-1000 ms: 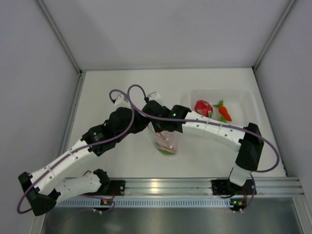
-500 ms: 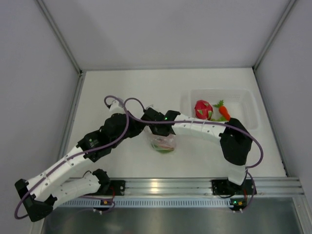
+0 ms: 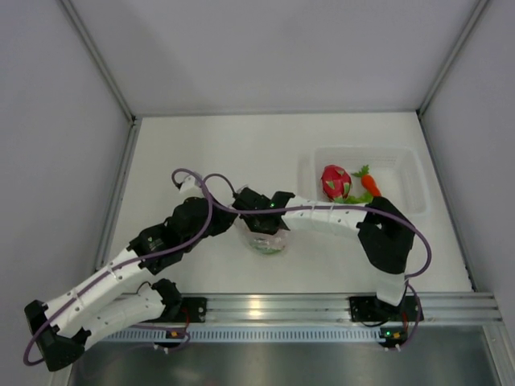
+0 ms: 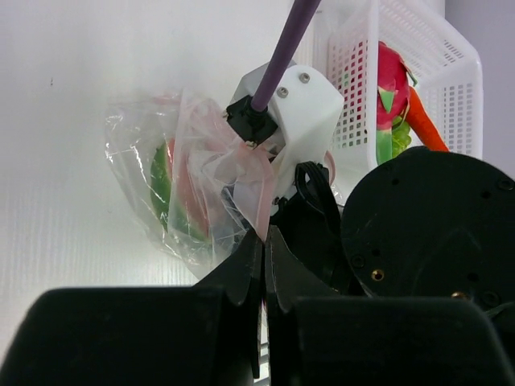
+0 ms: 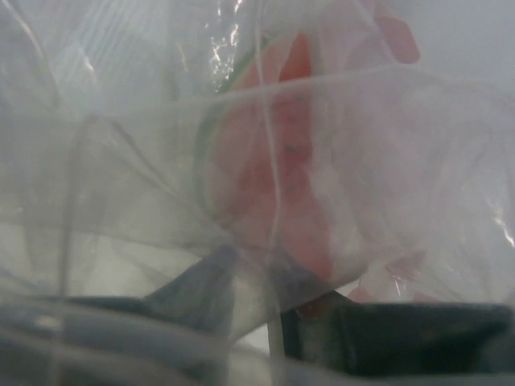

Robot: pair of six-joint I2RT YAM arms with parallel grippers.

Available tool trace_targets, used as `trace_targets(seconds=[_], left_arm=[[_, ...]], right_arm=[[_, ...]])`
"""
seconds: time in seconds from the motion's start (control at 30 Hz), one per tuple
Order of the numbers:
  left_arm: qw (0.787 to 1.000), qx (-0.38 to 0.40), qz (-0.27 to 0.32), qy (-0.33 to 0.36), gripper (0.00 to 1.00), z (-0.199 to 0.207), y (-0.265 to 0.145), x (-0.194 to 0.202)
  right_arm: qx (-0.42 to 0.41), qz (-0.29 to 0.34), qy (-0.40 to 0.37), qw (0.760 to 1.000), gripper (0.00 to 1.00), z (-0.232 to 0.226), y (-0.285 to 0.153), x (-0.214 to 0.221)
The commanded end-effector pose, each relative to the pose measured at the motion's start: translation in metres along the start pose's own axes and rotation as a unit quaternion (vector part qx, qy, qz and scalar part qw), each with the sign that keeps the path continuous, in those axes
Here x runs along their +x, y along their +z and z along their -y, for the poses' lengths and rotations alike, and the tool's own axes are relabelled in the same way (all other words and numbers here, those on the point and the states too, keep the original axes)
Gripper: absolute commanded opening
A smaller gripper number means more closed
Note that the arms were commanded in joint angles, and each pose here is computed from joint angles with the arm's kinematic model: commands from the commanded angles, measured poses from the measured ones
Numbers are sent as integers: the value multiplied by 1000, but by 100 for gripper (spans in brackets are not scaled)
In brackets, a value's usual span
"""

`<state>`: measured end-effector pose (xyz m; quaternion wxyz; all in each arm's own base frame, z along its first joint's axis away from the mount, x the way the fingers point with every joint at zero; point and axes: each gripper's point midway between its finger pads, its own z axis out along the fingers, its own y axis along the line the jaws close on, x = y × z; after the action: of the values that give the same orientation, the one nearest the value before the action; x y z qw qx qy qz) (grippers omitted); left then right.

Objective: Open the zip-top bag and remove the fake food
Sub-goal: Pick up the fake fruit from the zipper food storage bag.

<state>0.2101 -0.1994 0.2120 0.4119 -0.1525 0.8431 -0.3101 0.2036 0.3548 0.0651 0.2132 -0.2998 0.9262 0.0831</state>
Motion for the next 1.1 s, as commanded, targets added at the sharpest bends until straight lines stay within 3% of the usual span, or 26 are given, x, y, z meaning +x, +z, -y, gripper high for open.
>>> trace_targets(seconds=[0.0, 0.3, 0.4, 0.63, 1.07], left_arm=[[999, 28, 22, -11, 0, 12, -4, -10], [999, 47, 19, 0, 0, 20, -10, -13], [999, 51, 19, 4, 0, 22, -12, -14], [999, 44, 14, 9, 0, 19, -8, -11], [999, 46, 11, 12, 0, 18, -9, -9]], right_arm=[[-16, 5, -28, 999, 22, -16, 7, 3], [-34, -17, -38, 999, 29, -27, 24, 14], [-75, -21, -38, 996, 31, -41, 24, 19], [-116, 31, -12, 993, 29, -55, 2, -4], [-195, 44, -19, 980, 28, -82, -18, -7]])
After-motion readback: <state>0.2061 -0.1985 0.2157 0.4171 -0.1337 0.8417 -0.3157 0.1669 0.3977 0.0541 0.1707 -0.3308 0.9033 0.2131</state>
